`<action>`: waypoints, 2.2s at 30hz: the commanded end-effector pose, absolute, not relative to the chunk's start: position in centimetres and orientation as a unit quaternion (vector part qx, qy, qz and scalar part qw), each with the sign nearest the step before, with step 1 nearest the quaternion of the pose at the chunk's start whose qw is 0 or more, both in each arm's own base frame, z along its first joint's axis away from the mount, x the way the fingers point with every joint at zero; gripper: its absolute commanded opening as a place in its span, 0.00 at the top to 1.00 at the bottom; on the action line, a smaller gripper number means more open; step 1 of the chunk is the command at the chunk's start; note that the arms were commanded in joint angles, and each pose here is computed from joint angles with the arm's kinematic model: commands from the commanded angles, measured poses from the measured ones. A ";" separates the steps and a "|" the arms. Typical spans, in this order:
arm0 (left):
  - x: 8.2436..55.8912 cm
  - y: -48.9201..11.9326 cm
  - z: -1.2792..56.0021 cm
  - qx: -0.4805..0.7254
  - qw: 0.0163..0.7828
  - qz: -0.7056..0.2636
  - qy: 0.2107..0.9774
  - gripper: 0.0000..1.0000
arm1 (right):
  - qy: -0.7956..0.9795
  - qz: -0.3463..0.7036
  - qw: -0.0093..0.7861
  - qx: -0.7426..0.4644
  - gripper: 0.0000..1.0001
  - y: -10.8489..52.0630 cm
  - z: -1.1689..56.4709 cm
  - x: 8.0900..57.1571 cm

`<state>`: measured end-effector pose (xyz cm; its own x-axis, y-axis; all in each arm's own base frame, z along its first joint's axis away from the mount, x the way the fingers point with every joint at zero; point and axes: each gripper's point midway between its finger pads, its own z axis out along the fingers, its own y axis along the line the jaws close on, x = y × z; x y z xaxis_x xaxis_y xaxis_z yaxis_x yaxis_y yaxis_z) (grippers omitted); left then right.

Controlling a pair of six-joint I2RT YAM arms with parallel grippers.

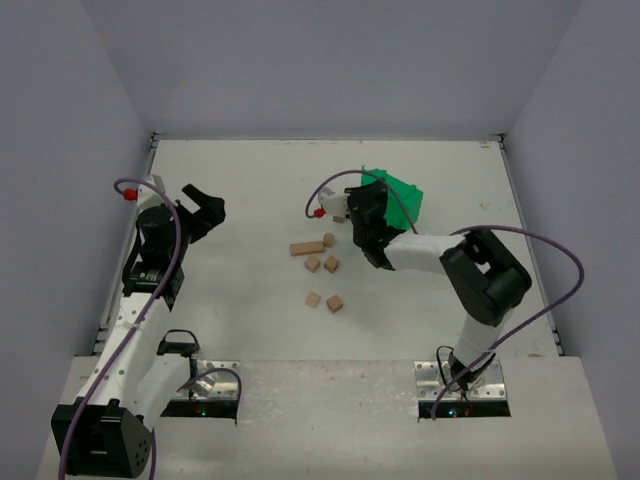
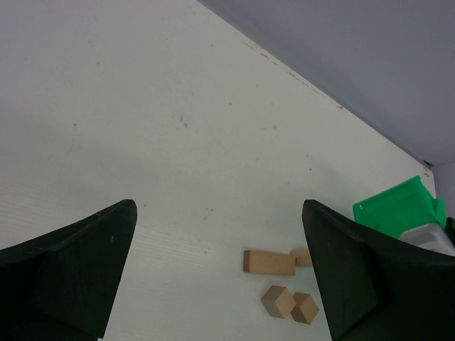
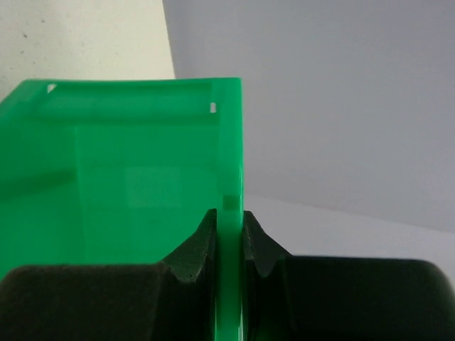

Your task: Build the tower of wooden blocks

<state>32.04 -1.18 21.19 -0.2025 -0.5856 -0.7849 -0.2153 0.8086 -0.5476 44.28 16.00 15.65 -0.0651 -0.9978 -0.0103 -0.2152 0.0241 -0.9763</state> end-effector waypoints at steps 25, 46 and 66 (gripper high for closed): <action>32.5 -1.0 21.9 -0.265 0.590 -0.170 0.744 0.00 | 0.893 -0.087 0.361 0.256 1.00 -9.9 10.2 40.7; 32.6 -1.3 21.3 -0.273 0.573 -0.175 0.753 0.00 | 0.861 -0.209 0.331 0.325 0.43 -14.3 9.1 35.4; 34.3 -14.0 16.6 -0.086 0.436 -0.210 0.871 0.00 | 0.865 0.112 0.489 0.000 0.01 6.6 14.7 33.0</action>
<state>33.33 -9.68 15.85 -0.5262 -0.4850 -0.6984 -0.0951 0.8498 -0.5185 33.86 3.51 15.02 -0.5500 0.1154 -0.8271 0.0077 0.9911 0.1332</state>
